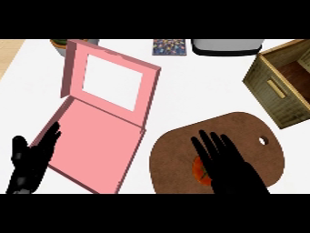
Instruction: Pick the tomato from the cutting board and place it in the basket
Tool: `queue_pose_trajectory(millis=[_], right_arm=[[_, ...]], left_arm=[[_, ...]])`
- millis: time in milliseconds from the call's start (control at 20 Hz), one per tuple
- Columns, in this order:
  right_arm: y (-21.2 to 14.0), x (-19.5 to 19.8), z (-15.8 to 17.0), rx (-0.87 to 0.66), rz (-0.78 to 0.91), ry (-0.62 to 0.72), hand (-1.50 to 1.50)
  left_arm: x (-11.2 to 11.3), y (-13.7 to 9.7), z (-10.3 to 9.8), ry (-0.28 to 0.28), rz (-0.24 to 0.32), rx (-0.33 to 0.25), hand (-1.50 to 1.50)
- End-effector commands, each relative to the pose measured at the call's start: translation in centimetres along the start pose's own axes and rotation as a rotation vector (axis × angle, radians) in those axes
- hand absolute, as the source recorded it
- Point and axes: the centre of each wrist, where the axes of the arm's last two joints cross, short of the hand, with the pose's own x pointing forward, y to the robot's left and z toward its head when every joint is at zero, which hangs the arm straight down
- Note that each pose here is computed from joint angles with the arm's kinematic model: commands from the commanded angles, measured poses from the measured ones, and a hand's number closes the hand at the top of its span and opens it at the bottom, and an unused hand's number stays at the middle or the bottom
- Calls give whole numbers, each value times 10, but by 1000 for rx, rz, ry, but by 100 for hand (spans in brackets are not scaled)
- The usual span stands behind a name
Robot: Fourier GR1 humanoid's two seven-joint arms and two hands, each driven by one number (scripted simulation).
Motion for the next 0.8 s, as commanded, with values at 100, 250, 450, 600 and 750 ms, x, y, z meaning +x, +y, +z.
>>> queue_pose_trajectory(millis=[100,250,450,600,750], right_arm=[[15,12,-16,0,20,6,-150],[13,18,-17,37,43,39,-150],[45,-9,-37,111,79,92,-150],[36,-15,-30,93,70,100,-150],[46,12,-22,86,59,72,-150]], left_arm=[[-39,-1,4,106,18,-27,0],[-24,-9,-2,85,23,-24,0],[-22,-4,9,94,20,-41,0],[-24,0,16,99,20,-18,0],[-34,-11,-2,93,25,-28,0]])
